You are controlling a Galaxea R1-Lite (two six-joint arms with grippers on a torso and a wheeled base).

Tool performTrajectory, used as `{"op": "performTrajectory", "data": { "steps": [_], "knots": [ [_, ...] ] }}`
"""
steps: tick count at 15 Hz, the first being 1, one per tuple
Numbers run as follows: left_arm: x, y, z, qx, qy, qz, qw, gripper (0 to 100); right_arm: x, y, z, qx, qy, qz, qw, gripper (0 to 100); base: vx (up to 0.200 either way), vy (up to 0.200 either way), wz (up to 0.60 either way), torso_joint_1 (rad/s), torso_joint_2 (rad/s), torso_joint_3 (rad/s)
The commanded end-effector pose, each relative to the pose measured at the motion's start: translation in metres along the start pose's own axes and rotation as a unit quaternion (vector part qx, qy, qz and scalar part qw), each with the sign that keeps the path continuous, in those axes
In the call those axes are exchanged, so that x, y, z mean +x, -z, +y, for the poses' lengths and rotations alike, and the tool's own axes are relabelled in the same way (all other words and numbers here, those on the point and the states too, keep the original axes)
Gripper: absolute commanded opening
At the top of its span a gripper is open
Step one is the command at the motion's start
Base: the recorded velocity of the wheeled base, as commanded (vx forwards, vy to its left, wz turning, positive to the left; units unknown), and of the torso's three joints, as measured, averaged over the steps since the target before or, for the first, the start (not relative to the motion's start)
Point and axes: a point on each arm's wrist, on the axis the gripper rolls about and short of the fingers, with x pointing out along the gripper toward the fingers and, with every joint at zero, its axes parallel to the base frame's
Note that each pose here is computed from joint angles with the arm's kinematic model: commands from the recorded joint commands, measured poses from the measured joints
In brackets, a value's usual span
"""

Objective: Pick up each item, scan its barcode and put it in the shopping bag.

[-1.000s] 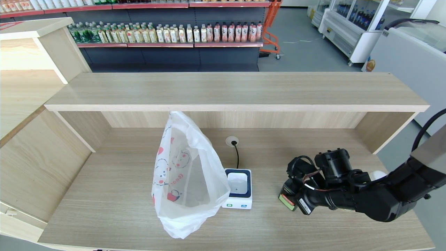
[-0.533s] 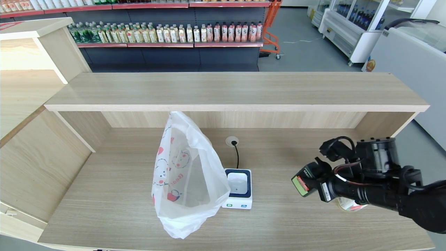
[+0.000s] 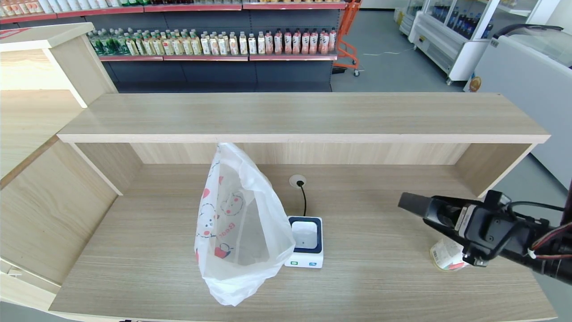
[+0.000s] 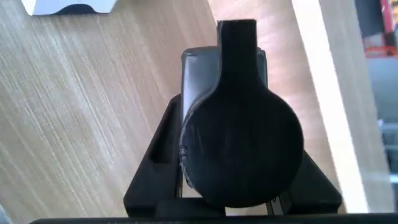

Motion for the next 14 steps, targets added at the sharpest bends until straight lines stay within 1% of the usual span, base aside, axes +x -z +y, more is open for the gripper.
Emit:
{"op": "performTrajectory", "data": {
  "steps": [1, 2, 3, 4, 5, 6, 7, 9, 10, 11, 14],
  "knots": [
    [0.000, 0.000, 0.000, 0.000, 0.000, 0.000, 1.0000, 100, -0.004, -0.008, 0.001, -0.228, -0.015, -0.135, 0.964, 0, 0.000, 0.000, 0.00, 0.000, 0.00, 0.000],
    [0.000, 0.000, 0.000, 0.000, 0.000, 0.000, 1.0000, 100, -0.003, -0.011, 0.002, -0.291, -0.012, -0.174, 0.941, 0, 0.000, 0.000, 0.00, 0.000, 0.00, 0.000],
    [0.000, 0.000, 0.000, 0.000, 0.000, 0.000, 1.0000, 100, 0.002, -0.020, 0.010, -0.419, 0.002, -0.240, 0.876, 0, 0.000, 0.000, 0.00, 0.000, 0.00, 0.000],
    [0.000, 0.000, 0.000, 0.000, 0.000, 0.000, 1.0000, 100, 0.008, -0.027, 0.021, -0.471, -0.007, -0.274, 0.838, 0, 0.000, 0.000, 0.00, 0.000, 0.00, 0.000],
    [0.000, 0.000, 0.000, 0.000, 0.000, 0.000, 1.0000, 100, 0.013, -0.031, 0.031, -0.487, -0.022, -0.295, 0.822, 0, 0.000, 0.000, 0.00, 0.000, 0.00, 0.000],
    [0.000, 0.000, 0.000, 0.000, 0.000, 0.000, 1.0000, 100, 0.020, -0.042, 0.042, -0.520, -0.031, -0.333, 0.786, 0, 0.000, 0.000, 0.00, 0.000, 0.00, 0.000],
    [0.000, 0.000, 0.000, 0.000, 0.000, 0.000, 1.0000, 100, 0.023, -0.052, 0.049, -0.542, -0.024, -0.360, 0.759, 0, 0.000, 0.000, 0.00, 0.000, 0.00, 0.000],
    [0.000, 0.000, 0.000, 0.000, 0.000, 0.000, 1.0000, 100, 0.028, -0.068, 0.061, -0.552, -0.025, -0.403, 0.730, 0, 0.000, 0.000, 0.00, 0.000, 0.00, 0.000],
    [0.000, 0.000, 0.000, 0.000, 0.000, 0.000, 1.0000, 100, 0.030, -0.077, 0.070, -0.557, -0.024, -0.426, 0.712, 0, 0.000, 0.000, 0.00, 0.000, 0.00, 0.000],
    [0.000, 0.000, 0.000, 0.000, 0.000, 0.000, 1.0000, 100, 0.031, -0.080, 0.072, -0.560, -0.021, -0.432, 0.707, 0, 0.000, 0.000, 0.00, 0.000, 0.00, 0.000],
    [0.000, 0.000, 0.000, 0.000, 0.000, 0.000, 1.0000, 100, 0.037, -0.078, 0.076, -0.561, -0.021, -0.431, 0.707, 0, 0.000, 0.000, 0.00, 0.000, 0.00, 0.000]
  ]
}}
